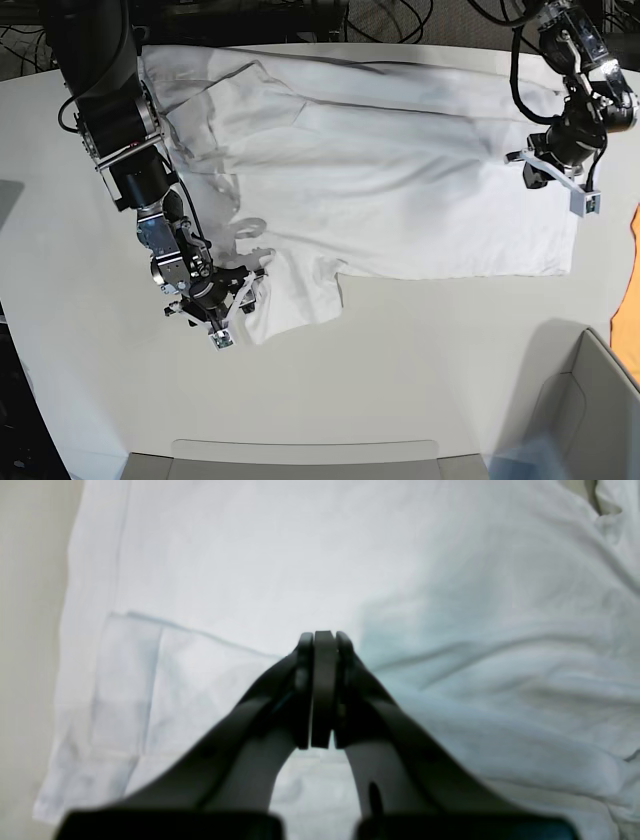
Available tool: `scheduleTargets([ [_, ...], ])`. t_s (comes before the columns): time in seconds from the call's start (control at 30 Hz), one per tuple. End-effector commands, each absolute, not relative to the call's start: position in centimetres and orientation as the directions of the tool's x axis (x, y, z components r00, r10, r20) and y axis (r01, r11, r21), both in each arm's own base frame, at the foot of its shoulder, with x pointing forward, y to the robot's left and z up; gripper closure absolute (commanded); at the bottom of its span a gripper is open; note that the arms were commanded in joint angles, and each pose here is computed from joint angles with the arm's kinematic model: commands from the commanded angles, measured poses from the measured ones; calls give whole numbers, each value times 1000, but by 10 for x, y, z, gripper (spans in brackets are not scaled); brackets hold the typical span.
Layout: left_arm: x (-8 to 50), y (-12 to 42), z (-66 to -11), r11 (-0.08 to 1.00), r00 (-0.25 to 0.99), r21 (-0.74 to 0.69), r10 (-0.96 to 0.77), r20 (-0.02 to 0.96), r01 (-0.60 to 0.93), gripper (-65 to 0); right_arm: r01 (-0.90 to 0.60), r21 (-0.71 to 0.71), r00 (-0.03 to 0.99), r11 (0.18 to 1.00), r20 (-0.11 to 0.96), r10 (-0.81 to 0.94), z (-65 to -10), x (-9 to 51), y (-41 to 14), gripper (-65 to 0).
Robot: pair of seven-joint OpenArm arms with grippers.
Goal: Fold the T-shirt properly
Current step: 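Reach the right gripper to the shirt's sleeve and hem corner, then grasp the hem corner with the right gripper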
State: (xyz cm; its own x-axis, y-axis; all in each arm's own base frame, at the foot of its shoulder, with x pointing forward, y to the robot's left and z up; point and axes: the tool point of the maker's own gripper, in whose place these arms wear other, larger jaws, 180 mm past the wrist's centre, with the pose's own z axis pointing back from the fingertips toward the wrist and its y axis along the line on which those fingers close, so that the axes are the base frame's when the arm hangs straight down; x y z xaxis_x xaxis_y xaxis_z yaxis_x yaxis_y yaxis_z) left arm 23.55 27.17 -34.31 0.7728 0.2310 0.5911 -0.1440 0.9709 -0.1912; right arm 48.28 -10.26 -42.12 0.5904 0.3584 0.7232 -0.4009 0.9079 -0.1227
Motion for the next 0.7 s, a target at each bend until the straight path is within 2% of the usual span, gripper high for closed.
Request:
scheduleTargets([
  [0.0, 240, 274, -335, 974, 756, -182, 218, 617, -132, 0, -418, -124, 600, 900, 706, 376, -422, 482, -98, -306],
  [0.1, 241, 274, -334, 974, 755, -183, 218, 618, -131, 0, -434, -129, 611, 892, 685, 397, -432, 475, -97, -292],
  [0.17, 242, 274, -333, 974, 753, -183, 218, 621, -131, 0, -462, -141, 608, 876, 669, 428, -439, 467, -93, -235],
  [0.33, 247, 274, -330, 974, 744, -185, 218, 632, -128, 0, -473, -145, 613, 869, 654, 443, -447, 459, -94, 0],
  [0.43, 247, 274, -329, 974, 743, -185, 218, 633, -128, 0, -483, -144, 591, 864, 674, 443, -441, 461, -86, 0],
  [0.53, 248, 274, -329, 974, 742, -185, 218, 634, -128, 0, -494, -150, 520, 856, 738, 430, -415, 466, -80, 0],
  [0.67, 259, 274, -320, 975, 719, -188, 217, 660, -122, 0, -450, -102, 430, 887, 846, 316, -366, 477, -72, 0],
])
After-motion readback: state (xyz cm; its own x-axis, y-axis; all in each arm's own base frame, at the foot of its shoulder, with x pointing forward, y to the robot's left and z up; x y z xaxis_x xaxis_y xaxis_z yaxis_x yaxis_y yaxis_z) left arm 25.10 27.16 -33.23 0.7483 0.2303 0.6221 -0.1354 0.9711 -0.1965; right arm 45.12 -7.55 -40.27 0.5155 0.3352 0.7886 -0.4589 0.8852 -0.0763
